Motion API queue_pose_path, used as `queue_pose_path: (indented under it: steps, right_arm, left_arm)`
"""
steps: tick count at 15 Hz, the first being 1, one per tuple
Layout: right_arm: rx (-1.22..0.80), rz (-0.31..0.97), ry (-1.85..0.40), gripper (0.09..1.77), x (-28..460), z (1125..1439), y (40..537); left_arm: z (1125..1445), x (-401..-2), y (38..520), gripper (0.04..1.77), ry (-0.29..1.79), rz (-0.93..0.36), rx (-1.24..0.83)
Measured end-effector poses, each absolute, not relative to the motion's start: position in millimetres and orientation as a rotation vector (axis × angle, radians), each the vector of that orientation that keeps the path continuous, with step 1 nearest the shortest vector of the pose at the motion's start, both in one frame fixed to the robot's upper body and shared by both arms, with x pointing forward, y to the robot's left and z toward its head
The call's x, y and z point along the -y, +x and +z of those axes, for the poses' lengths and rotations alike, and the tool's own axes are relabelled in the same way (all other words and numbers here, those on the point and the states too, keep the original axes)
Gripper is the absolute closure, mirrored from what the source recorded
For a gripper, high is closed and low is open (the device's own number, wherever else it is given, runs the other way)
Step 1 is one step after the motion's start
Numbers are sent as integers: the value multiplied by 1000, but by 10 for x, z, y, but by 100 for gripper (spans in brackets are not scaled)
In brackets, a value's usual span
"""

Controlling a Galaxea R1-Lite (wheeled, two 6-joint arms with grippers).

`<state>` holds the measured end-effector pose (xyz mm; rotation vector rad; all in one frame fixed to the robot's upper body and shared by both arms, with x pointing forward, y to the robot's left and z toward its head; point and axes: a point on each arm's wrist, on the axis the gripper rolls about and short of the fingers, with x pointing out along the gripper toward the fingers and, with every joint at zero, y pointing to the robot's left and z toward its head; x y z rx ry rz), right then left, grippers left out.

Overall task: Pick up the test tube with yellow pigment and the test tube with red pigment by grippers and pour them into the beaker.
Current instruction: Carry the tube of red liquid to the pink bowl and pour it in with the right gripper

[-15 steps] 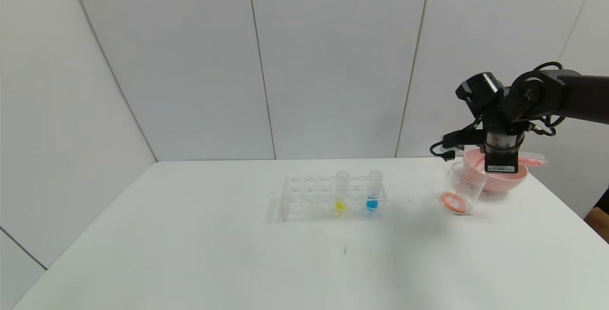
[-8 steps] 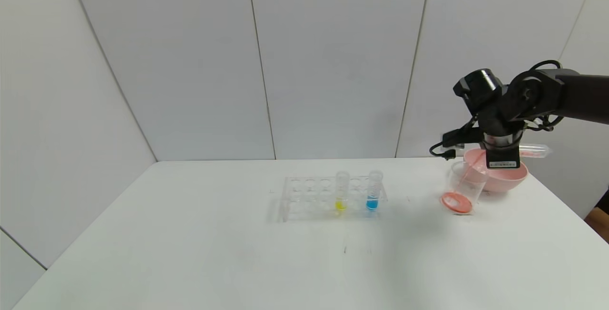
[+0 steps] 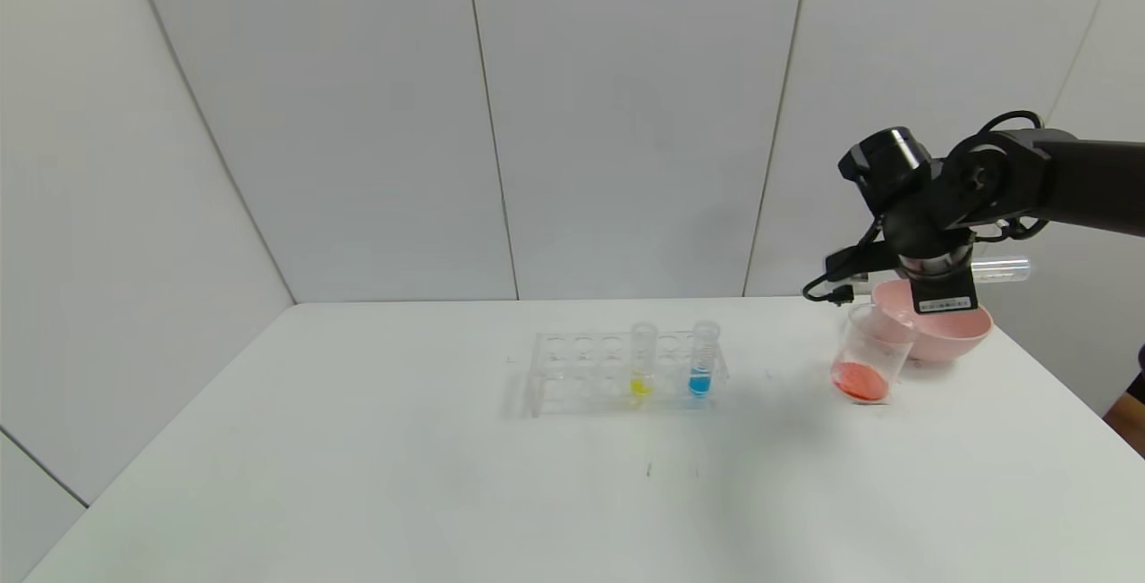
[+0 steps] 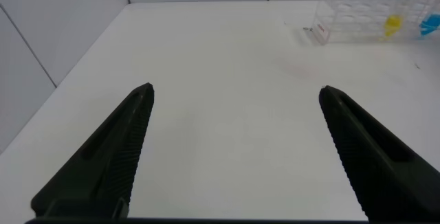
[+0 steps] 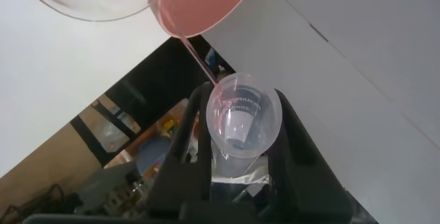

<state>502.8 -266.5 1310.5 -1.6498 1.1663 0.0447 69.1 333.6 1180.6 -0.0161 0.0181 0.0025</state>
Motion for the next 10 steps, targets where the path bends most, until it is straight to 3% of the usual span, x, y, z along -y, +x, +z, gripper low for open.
queue_pose_path:
  steps: [10]
  right_arm:
    - [-1173, 39, -1654, 133, 2658, 13097, 5025]
  left_arm:
    - [11806, -3336, 691, 9, -17, 3, -18]
